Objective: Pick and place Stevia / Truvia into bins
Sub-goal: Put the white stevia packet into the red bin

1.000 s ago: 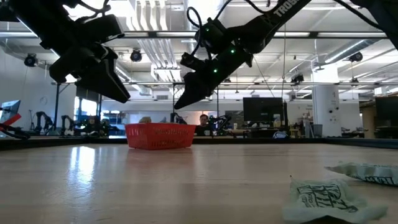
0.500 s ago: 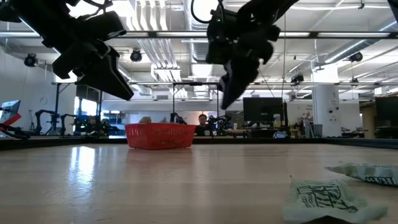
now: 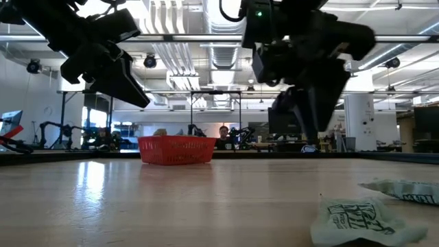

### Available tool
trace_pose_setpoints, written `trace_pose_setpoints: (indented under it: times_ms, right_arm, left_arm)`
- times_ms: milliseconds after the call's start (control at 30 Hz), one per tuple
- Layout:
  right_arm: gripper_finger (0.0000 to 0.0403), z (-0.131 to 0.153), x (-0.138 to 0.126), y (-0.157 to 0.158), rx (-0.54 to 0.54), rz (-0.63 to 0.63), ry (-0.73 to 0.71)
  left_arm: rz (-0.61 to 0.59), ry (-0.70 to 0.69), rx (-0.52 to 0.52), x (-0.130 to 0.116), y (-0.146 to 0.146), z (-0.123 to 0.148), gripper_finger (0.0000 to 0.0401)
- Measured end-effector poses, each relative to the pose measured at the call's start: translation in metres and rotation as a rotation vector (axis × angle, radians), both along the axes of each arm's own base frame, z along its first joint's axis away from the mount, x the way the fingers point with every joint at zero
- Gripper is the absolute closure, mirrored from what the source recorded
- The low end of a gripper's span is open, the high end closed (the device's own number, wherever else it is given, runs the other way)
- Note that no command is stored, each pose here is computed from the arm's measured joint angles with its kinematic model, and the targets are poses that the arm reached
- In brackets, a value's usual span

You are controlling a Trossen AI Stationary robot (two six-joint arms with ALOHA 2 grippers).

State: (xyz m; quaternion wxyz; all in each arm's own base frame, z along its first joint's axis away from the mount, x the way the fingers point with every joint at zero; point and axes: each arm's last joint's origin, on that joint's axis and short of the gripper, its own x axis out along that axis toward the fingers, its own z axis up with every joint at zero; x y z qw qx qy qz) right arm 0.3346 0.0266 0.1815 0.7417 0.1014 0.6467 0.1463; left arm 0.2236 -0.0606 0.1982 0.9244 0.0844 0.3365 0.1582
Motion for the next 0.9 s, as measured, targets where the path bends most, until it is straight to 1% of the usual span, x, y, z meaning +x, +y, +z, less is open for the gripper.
trace_pose_setpoints:
  times_ms: [233,367,467,633,767,833,900]
  right_arm:
    - [0.0283,-0.011,-0.013,0.033,-0.010,0.036,0.069]
    - [0.0289,-0.015,-0.020,0.053,-0.026,0.087,0.048]
    - [0.0294,-0.012,-0.027,0.067,-0.065,0.129,-0.029]
    - [0.0304,0.001,-0.047,0.086,-0.084,0.162,-0.250]
    - [0.0312,0.008,-0.069,0.096,-0.047,0.146,-0.455]
    - [0.0315,0.005,-0.081,0.099,-0.028,0.135,-0.521]
    - [0.0316,0.000,-0.093,0.101,0.002,0.132,-0.557]
  left_arm:
    - [0.000,0.001,0.000,0.000,0.000,0.000,0.0291]
    - [0.000,0.001,0.000,0.000,0.000,0.000,0.0291]
    - [0.001,0.001,0.000,0.000,0.000,0.000,0.0291]
    - [0.000,-0.003,-0.003,0.000,0.000,0.000,0.0291]
    - [-0.001,-0.010,-0.005,0.001,0.000,0.000,0.0291]
    - [-0.001,-0.013,-0.006,0.001,0.000,0.000,0.0291]
    - [-0.002,-0.017,-0.009,0.001,0.000,0.001,0.0291]
